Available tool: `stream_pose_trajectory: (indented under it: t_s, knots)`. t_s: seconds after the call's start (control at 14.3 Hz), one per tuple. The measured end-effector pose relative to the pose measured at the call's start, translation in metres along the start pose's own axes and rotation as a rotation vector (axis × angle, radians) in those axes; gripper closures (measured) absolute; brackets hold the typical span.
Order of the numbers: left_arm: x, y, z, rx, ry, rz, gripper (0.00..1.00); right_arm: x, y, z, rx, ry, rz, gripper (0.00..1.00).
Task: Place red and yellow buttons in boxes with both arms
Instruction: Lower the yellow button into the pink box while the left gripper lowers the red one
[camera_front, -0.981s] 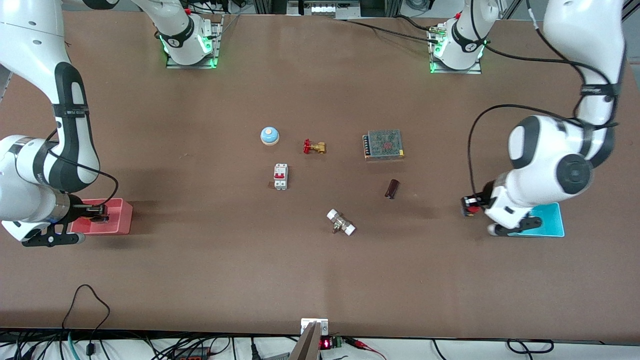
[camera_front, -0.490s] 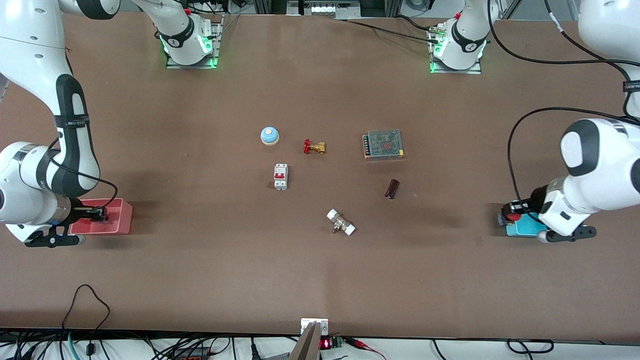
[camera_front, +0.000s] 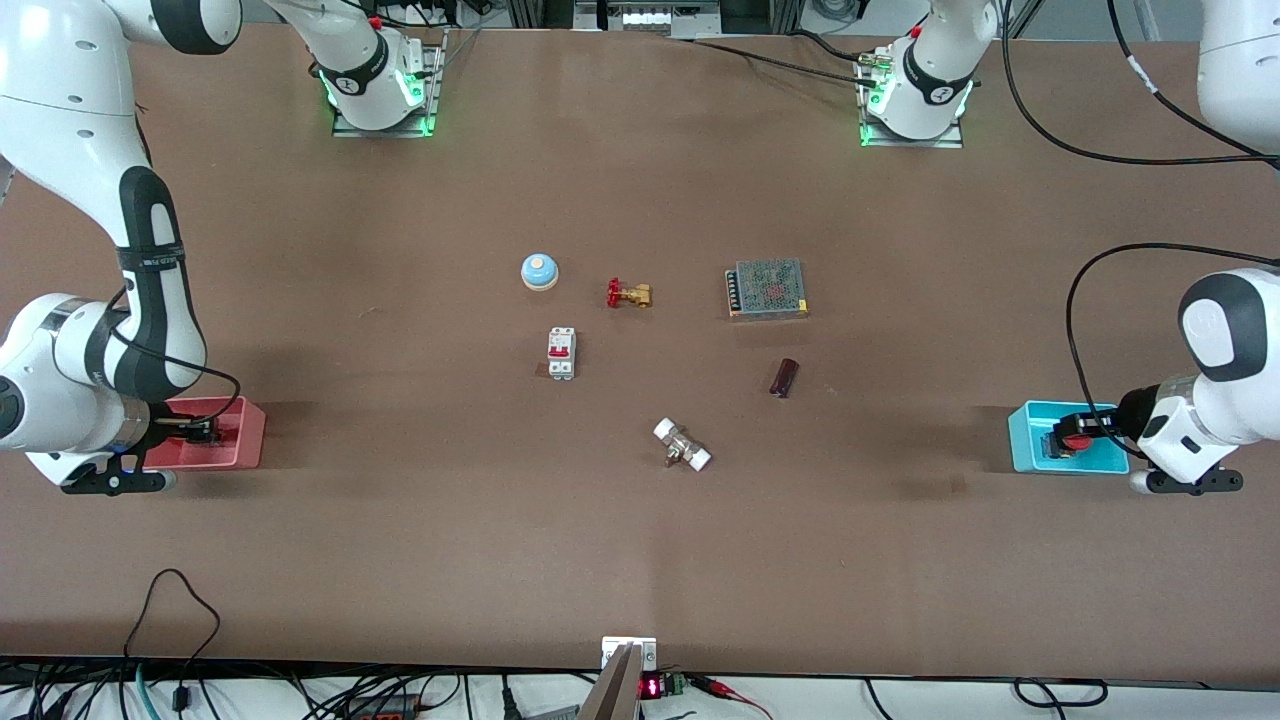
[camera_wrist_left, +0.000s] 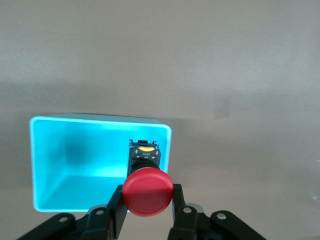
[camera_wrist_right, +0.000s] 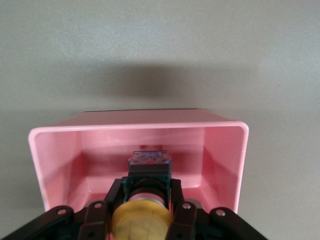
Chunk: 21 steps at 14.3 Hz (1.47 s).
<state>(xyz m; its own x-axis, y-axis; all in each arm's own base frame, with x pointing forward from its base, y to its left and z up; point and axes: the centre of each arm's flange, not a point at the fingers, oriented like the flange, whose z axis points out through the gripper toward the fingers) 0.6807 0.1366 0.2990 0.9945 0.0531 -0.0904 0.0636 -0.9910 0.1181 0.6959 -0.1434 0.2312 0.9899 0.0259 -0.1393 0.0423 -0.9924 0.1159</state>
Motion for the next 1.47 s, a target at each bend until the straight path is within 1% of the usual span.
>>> stream_pose_trajectory:
  t_s: [0.21,0.49,0.56,0.63,0.7,0.77,0.84,0.91,0.98,1.05,1.12,1.19,1.26,1.33,1.4,1.47]
  knots:
    - [-0.001,-0.015,0.010,0.009,-0.014,0.020,0.59,-0.001,0.003,0.007,0.001,-0.007,-0.002,0.58]
    - [-0.001,-0.033,0.040,0.008,-0.041,0.031,0.59,0.000,0.004,0.013,-0.001,-0.002,-0.001,0.57]
    - [0.000,-0.035,0.048,0.011,-0.048,0.036,0.59,0.000,0.005,0.014,0.000,-0.002,0.000,0.51]
    - [0.000,-0.037,0.053,0.024,-0.056,0.045,0.59,0.001,0.005,0.015,0.005,-0.001,0.004,0.42]
    - [0.000,-0.037,0.055,0.038,-0.061,0.054,0.59,0.001,0.005,0.015,0.020,0.003,0.013,0.42]
    - [0.001,-0.036,0.055,0.045,-0.061,0.060,0.54,0.001,0.004,0.015,0.038,0.009,0.025,0.37]
    - [0.003,-0.035,0.051,0.049,-0.055,0.065,0.44,0.002,0.005,0.013,0.049,0.015,0.033,0.30]
    - [0.006,-0.034,0.045,0.056,-0.040,0.069,0.37,0.003,0.006,0.010,0.052,0.023,0.036,0.19]
    - [0.011,-0.034,0.035,0.062,-0.019,0.072,0.31,0.005,0.006,0.005,0.052,0.033,0.037,0.11]
    - [0.016,-0.032,0.024,0.068,0.002,0.076,0.30,0.007,0.006,-0.004,0.051,0.048,0.036,0.01]
    - [0.020,-0.030,0.016,0.070,0.019,0.081,0.22,0.008,0.007,-0.018,0.052,0.060,0.036,0.00]
    - [0.023,-0.024,0.008,0.072,0.034,0.089,0.18,0.007,0.008,-0.030,0.054,0.065,0.037,0.00]
    - [0.026,-0.013,-0.001,0.075,0.050,0.105,0.18,0.004,0.010,-0.045,0.059,0.067,0.039,0.00]
    - [0.028,0.003,-0.013,0.080,0.067,0.122,0.13,0.001,0.011,-0.061,0.064,0.069,0.040,0.00]
    - [0.028,0.017,-0.027,0.085,0.081,0.135,0.13,-0.004,0.012,-0.079,0.069,0.073,0.041,0.00]
    - [0.026,0.029,-0.041,0.089,0.085,0.141,0.11,-0.008,0.013,-0.099,0.075,0.079,0.040,0.00]
